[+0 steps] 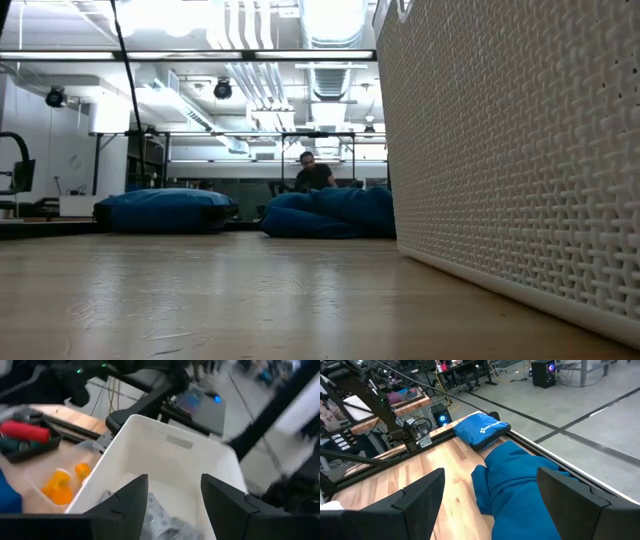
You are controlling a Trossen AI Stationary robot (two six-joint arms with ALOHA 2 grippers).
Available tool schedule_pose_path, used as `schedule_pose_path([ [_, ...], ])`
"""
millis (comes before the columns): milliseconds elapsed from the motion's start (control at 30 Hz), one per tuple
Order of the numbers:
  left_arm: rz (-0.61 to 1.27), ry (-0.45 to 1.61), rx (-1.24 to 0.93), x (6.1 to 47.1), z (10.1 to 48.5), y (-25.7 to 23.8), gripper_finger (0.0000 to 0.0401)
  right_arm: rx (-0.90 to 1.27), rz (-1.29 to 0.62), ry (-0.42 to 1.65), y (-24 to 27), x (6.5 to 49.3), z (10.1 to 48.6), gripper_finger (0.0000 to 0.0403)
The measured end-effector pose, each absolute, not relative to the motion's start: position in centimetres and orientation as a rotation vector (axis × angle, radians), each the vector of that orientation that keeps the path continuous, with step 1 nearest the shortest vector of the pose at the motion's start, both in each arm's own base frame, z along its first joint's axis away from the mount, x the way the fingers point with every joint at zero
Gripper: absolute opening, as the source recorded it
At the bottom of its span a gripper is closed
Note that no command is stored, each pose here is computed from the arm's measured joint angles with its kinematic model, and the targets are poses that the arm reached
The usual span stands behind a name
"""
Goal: Pick & place medical supplies in basket/bin
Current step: Put the blue patient gown into the white bin
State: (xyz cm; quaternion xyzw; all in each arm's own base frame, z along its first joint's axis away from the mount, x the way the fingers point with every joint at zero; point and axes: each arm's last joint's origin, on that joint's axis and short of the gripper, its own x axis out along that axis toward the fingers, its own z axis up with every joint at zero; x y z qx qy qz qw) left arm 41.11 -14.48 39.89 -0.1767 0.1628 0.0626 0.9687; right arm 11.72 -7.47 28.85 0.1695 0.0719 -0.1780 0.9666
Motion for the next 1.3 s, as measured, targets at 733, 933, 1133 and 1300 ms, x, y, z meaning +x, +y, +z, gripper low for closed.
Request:
schedule_pose_path([
  [733, -0.038, 0.332, -0.168, 37.8, 38.7, -5.8, 0.0178, 0.343, -0.360, 0.145, -7.5, 11.7, 28.8, 0.0311],
  [933, 0.072, 0.228, -0.190, 35.6, 35.9, -1.0, 0.0164, 0.343, -0.360, 0.146, -7.5, 11.7, 28.8, 0.0311],
  [1133, 0.187, 0.163, -0.282, 31.7, 33.5, 4.2, 0.0163, 0.343, -0.360, 0.146, -7.5, 11.7, 28.8, 0.0311],
  [1300, 0.245, 0.138, -0.326, 27.5, 31.9, 6.2, 0.0163, 0.343, -0.360, 0.146, -7.5, 11.7, 28.8, 0.0311],
])
